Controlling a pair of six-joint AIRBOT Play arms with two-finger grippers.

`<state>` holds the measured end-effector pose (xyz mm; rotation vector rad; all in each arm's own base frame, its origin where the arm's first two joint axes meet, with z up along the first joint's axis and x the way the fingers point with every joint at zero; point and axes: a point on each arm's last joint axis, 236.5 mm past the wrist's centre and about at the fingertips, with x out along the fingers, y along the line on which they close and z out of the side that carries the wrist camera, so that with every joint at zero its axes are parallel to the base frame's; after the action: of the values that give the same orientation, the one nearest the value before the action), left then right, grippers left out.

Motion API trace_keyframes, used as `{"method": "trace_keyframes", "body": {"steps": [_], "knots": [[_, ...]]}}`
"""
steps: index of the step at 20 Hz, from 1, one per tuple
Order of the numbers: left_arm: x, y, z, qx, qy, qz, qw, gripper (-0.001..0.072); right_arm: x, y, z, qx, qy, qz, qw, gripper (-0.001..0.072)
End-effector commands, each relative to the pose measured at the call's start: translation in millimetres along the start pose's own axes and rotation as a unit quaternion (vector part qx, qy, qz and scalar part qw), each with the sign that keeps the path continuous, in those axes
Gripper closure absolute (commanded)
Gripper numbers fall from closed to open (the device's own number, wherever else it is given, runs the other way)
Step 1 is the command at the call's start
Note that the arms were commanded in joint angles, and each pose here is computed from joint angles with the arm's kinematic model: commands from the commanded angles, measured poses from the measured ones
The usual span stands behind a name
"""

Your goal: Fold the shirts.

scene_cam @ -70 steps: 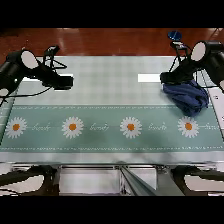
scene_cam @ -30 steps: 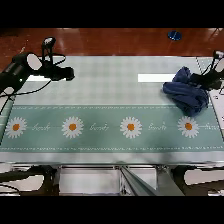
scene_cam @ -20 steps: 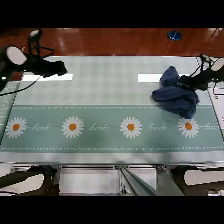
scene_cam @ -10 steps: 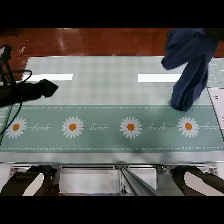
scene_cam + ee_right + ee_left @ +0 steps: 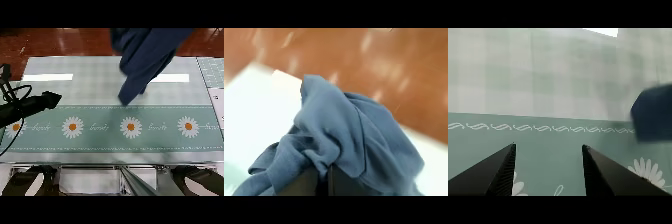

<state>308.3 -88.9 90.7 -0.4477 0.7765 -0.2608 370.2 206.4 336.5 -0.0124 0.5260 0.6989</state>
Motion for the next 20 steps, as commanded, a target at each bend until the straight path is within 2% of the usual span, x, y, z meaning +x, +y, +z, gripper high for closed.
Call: {"method": "trace_keyframes", "body": {"steps": [1, 5, 8, 9, 10, 13, 15, 17, 19, 20], "knots": [[-7.0, 18.3, 11.2, -0.012, -0.017, 0.023, 1.000, 0.0201, 73.7, 57.4, -90.6, 0.011, 0.141, 0.082, 0.987, 0.0689], [-8.9, 27.3, 1.8, -0.025, 0.005, 0.032, 0.999, 0.0202, 174.9, 107.3, -198.5, 0.062, 0.231, 0.113, 0.964, 0.0689], [-7.4, 28.6, 2.1, -0.026, 0.004, 0.033, 0.999, 0.0202, 214.6, 129.3, -247.3, 0.107, 0.284, 0.123, 0.945, 0.0685], [-6.3, 29.4, 1.8, -0.028, 0.005, 0.034, 0.999, 0.0202, 220.4, 138.5, -251.2, 0.136, 0.289, 0.139, 0.937, 0.0535], [-4.1, 30.0, -0.2, -0.028, 0.010, 0.034, 0.999, 0.0202, 222.4, 140.8, -248.3, 0.149, 0.286, 0.152, 0.934, 0.0286], [5.2, 42.5, -26.6, -0.028, 0.083, 0.048, 0.995, 0.0202, 195.4, 91.1, -211.8, 0.155, 0.279, 0.134, 0.938, 0.0303], [6.3, 70.3, -39.7, -0.060, 0.127, 0.071, 0.988, 0.0201, 145.7, 11.1, -182.0, 0.157, 0.257, 0.056, 0.952, 0.0303], [6.2, 93.2, -67.1, -0.112, 0.186, 0.075, 0.973, 0.0202, 75.1, -95.4, -177.2, 0.178, 0.238, -0.106, 0.949, 0.0303], [23.3, 80.8, -100.8, -0.169, 0.234, 0.012, 0.957, 0.0202, 12.5, -169.3, -204.8, 0.236, 0.211, -0.227, 0.921, 0.0303], [34.3, 68.4, -114.7, -0.188, 0.251, -0.029, 0.949, 0.0202, -5.6, -187.3, -233.3, 0.283, 0.200, -0.253, 0.904, 0.0304]]}}
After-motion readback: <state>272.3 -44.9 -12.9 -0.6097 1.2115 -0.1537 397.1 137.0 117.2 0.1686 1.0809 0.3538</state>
